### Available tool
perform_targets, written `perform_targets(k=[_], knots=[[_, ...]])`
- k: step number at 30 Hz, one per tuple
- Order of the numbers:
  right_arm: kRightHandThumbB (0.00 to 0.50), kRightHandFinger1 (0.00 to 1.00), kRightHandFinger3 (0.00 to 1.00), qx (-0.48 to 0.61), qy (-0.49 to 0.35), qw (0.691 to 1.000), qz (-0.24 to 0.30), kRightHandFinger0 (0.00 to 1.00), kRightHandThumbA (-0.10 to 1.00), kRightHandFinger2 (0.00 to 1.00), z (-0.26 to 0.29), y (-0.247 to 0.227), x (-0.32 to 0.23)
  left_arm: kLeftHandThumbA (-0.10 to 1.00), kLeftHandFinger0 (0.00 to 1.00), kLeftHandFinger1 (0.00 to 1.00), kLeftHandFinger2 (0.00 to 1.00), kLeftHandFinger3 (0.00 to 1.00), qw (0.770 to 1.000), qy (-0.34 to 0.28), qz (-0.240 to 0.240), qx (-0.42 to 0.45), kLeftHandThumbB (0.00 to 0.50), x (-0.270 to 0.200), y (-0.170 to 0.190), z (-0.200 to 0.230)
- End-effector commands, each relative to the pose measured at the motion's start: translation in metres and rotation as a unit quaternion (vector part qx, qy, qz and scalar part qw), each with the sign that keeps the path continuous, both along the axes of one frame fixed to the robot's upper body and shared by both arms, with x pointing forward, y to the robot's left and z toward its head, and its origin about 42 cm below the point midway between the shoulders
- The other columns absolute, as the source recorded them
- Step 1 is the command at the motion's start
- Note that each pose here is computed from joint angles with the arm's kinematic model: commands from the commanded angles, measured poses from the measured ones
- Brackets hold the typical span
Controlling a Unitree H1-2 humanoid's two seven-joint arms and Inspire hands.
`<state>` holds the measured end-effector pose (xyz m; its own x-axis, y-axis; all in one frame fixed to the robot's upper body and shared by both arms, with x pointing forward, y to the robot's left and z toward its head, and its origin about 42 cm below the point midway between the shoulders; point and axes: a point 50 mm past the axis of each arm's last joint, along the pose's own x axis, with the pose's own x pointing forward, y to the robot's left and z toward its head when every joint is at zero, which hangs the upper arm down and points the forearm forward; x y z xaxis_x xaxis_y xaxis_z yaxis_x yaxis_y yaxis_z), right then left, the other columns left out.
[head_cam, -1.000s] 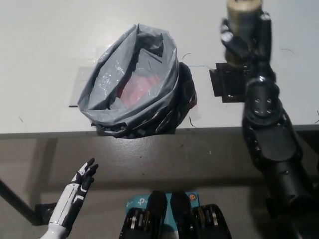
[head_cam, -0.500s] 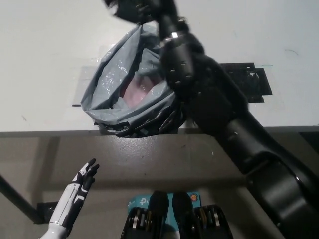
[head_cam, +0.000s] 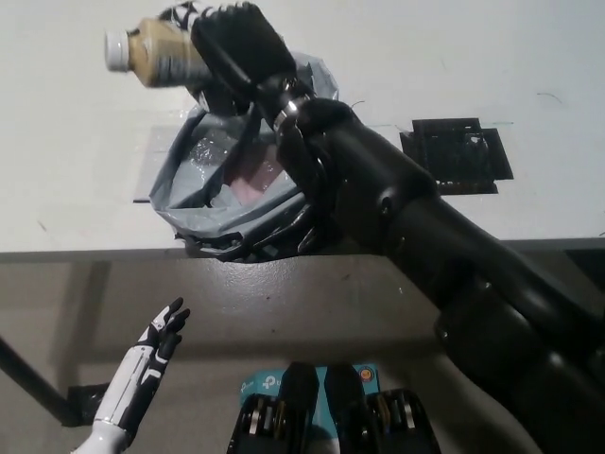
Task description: Use the right hand to pick up a bottle of protein shake and place it into a plastic bag on the left side
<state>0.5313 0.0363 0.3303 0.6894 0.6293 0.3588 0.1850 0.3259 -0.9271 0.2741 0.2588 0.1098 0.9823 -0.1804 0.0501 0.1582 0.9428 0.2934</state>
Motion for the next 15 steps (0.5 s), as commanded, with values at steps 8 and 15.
perform_targets(k=[8, 15], knots=[[0.219, 0.38, 0.88, -0.022, 0.019, 0.999, 0.019, 0.04, -0.10, 0.85, -0.023, -0.017, 0.002, 1.00, 1.00, 1.00, 1.00, 1.00, 0.999, -0.026, -0.020, 0.015, 0.207, 0.007, -0.002, 0.014], [0.408, 0.80, 1.00, -0.066, 0.099, 0.992, 0.026, 0.59, 0.84, 0.94, -0.042, -0.020, 0.001, 1.00, 1.00, 1.00, 1.00, 1.00, 0.999, -0.026, -0.020, 0.013, 0.198, 0.004, -0.001, 0.011]])
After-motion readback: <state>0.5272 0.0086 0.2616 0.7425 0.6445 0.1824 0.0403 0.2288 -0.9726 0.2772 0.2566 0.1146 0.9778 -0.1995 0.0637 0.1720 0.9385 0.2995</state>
